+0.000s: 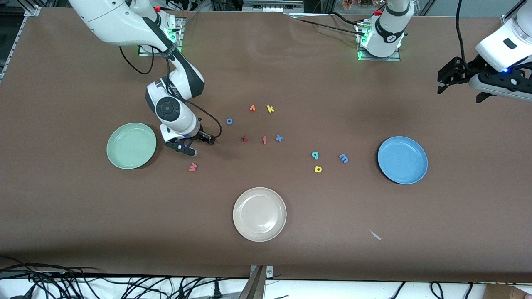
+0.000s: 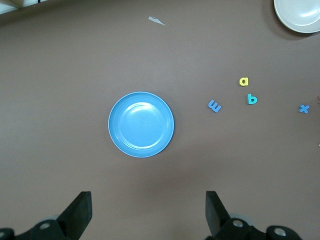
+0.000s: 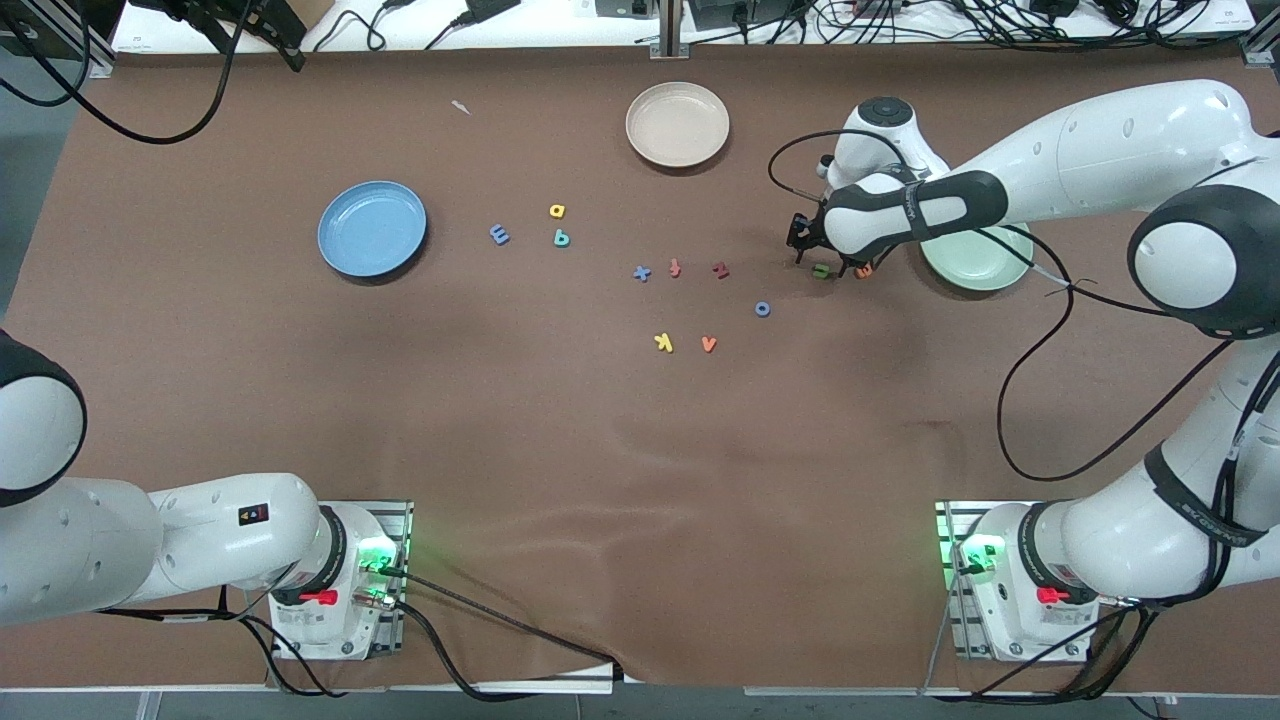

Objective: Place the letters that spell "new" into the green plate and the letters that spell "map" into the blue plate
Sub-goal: 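Grasp the green u and place it on the green plate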

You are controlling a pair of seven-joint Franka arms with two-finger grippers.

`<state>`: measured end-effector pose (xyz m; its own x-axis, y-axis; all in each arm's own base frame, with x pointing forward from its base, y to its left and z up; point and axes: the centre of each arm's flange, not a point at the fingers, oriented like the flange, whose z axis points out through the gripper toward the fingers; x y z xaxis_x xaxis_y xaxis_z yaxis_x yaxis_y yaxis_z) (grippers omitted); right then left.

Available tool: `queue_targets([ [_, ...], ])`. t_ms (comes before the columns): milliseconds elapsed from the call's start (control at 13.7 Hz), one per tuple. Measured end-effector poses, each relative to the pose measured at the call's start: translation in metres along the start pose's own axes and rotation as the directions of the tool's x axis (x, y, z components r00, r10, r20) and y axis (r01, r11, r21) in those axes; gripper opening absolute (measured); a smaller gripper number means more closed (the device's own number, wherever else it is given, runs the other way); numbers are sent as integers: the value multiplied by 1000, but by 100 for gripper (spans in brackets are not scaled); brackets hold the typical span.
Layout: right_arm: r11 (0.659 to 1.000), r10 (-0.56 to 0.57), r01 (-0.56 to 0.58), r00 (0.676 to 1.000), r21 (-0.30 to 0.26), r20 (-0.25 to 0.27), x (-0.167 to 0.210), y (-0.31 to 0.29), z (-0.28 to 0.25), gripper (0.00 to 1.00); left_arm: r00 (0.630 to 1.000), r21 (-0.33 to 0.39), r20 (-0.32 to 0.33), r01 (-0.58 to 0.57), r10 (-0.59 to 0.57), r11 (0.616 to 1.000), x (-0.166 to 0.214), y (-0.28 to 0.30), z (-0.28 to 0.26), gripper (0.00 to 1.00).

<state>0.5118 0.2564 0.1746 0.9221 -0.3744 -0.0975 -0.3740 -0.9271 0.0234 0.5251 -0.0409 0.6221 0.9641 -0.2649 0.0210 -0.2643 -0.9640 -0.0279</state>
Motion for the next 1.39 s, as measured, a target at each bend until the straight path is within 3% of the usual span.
queue_targets([
  [73, 1000, 1, -1, 1000, -1, 2, 0, 0, 1, 78, 1000, 0, 0, 2, -2, 1000, 0, -1, 0, 100],
  [220, 1000, 0, 0, 1000, 4, 0, 0, -1, 3, 59, 1000, 0, 1, 3, -3, 1000, 0, -2, 0, 100],
  [293, 1000, 0, 0, 1000, 5, -1, 0, -1, 2, 55, 1000, 0, 1, 3, -3, 1000, 0, -1, 0, 100],
  [366, 1000, 0, 0, 1000, 5, -1, 0, -1, 2, 55, 1000, 0, 1, 3, -3, 1000, 0, -1, 0, 100],
  [439, 1000, -1, 1, 1000, 7, -2, 0, -2, 1, 48, 1000, 0, 1, 3, -3, 1000, 0, -1, 0, 100],
  [732, 1000, -4, 4, 1000, 11, -5, -1, -4, 0, 36, 1000, 1, 1, -11, 11, 1000, 1, 6, 0, 100],
  [805, 1000, -5, 5, 1000, 13, -6, -1, -5, -1, 29, 1000, 1, 2, -19, 19, 1000, 2, 11, 0, 100],
  [1024, 1000, -4, 4, 1000, 7, -3, 0, -5, -2, 27, 1000, -3, 21, -16, 16, 1000, 0, 10, 2, 100],
  [1244, 996, 30, -25, 998, -90, 50, 27, -3, -29, 27, 1000, -4, 27, -4, 4, 1000, -2, 3, 2, 100],
  [1390, 994, 37, -31, 998, -102, 52, 45, -6, -54, 27, 1000, -5, 29, -4, 4, 1000, -2, 3, 3, 100],
])
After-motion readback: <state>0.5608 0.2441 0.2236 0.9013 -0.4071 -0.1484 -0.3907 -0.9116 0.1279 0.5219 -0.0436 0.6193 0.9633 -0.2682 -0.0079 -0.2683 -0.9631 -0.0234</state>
